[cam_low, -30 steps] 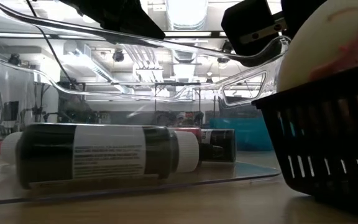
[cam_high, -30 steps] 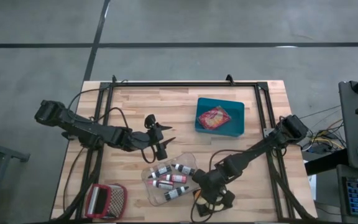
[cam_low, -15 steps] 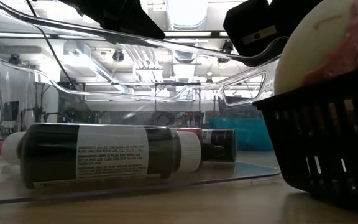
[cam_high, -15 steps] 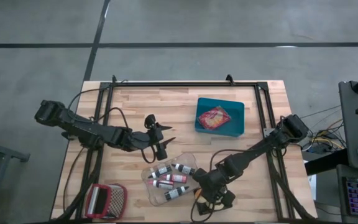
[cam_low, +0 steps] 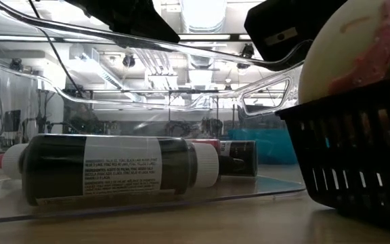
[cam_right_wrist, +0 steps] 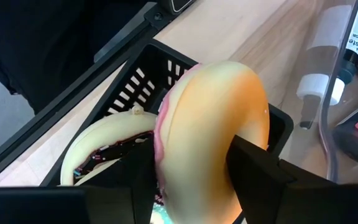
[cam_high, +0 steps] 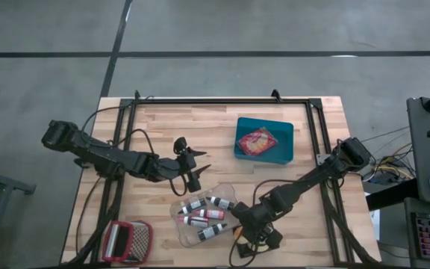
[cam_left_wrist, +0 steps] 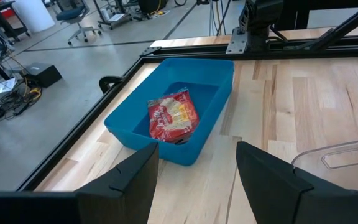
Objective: Pick & Place Food Item
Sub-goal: Put the pink donut into the black basket
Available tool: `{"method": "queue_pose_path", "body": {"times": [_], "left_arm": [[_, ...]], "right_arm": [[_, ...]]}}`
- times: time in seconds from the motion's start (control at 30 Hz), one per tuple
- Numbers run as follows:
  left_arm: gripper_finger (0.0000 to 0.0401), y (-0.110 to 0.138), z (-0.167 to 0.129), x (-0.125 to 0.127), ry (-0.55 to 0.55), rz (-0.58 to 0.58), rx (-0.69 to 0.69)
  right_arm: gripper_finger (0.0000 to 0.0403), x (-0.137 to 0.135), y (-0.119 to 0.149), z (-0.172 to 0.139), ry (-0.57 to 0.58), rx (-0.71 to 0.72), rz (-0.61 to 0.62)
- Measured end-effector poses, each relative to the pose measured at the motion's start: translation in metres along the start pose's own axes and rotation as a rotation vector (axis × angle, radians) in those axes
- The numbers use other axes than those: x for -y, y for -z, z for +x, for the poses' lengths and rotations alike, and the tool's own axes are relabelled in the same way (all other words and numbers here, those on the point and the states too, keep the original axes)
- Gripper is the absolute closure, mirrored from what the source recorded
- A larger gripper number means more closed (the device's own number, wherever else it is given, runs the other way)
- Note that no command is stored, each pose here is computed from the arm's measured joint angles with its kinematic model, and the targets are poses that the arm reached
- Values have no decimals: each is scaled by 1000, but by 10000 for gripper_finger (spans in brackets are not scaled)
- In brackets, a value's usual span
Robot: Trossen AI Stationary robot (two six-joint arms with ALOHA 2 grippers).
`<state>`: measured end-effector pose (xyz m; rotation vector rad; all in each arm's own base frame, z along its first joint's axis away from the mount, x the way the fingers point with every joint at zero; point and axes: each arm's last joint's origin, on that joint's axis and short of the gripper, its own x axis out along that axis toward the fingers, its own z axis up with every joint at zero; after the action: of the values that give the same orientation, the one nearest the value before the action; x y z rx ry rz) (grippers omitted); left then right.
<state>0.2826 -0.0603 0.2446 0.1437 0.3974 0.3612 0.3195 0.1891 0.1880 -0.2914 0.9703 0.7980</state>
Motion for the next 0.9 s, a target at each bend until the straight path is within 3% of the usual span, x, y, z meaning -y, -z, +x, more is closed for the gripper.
{"method": "queue_pose_path", "body": {"times": [0.9], "left_arm": [[183, 0, 0, 0, 0, 0, 0]], "right_arm": [[225, 0, -2, -5, 39, 8, 47]]}}
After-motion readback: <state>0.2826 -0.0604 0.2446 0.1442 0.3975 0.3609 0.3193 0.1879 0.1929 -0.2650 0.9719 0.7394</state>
